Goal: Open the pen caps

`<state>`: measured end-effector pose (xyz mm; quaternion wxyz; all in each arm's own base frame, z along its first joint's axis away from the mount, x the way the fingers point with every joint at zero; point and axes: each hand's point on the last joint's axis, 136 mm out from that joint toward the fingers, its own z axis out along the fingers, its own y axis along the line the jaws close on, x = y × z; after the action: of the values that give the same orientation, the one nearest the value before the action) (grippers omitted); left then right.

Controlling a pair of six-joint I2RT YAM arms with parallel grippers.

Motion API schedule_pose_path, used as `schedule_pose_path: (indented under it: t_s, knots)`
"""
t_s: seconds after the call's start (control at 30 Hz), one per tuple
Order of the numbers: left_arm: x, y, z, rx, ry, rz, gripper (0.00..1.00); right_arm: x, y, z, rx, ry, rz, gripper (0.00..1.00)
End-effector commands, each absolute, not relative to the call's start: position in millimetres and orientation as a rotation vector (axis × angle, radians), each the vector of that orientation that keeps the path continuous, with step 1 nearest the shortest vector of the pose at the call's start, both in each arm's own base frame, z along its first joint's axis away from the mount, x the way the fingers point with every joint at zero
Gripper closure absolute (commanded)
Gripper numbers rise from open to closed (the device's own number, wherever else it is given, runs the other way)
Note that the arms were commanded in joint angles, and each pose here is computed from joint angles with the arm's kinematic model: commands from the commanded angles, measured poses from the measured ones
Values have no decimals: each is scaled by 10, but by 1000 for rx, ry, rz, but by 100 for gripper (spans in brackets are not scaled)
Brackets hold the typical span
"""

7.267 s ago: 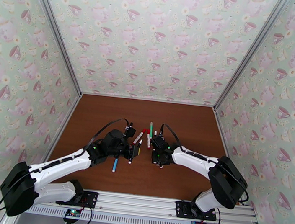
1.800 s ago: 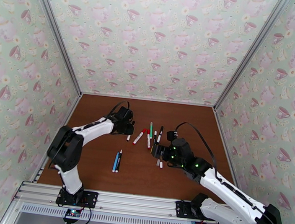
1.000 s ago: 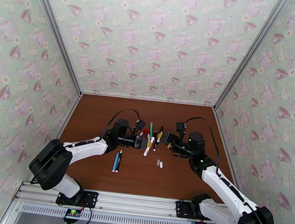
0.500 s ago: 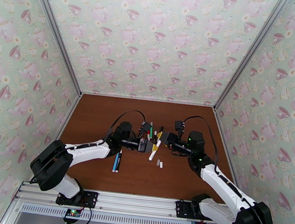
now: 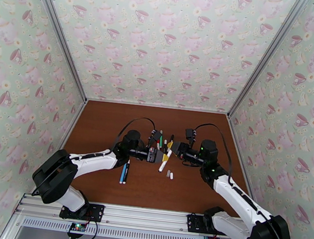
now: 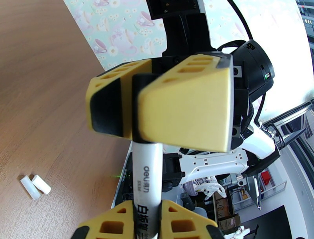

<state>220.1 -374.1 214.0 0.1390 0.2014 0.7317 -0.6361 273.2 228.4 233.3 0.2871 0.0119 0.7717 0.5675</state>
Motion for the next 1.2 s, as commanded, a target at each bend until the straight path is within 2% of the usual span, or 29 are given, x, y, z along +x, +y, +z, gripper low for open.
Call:
schedule_pose_path:
  t_s: [0.0, 0.53, 0.97, 1.03, 1.17]
  knots:
    - [2128, -3753, 2120, 623, 2107, -1865, 84, 2746, 2289, 2426, 11, 2040, 1524, 73]
    - [2094, -3757, 2063, 631, 2127, -1867, 84, 2758, 2266, 2430, 11, 2044, 1503, 73]
    - [2057, -3744, 2038, 637, 2135, -1864, 84, 2761, 2229, 2435, 12, 2053, 1477, 83]
    - [2071, -3745, 2063, 631, 2127, -1859, 82, 2761, 2229, 2426, 13, 2060, 1473, 87]
    - [2141, -3777, 2147, 603, 2107, -1831, 70, 2744, 2211, 2398, 12, 2080, 1451, 89]
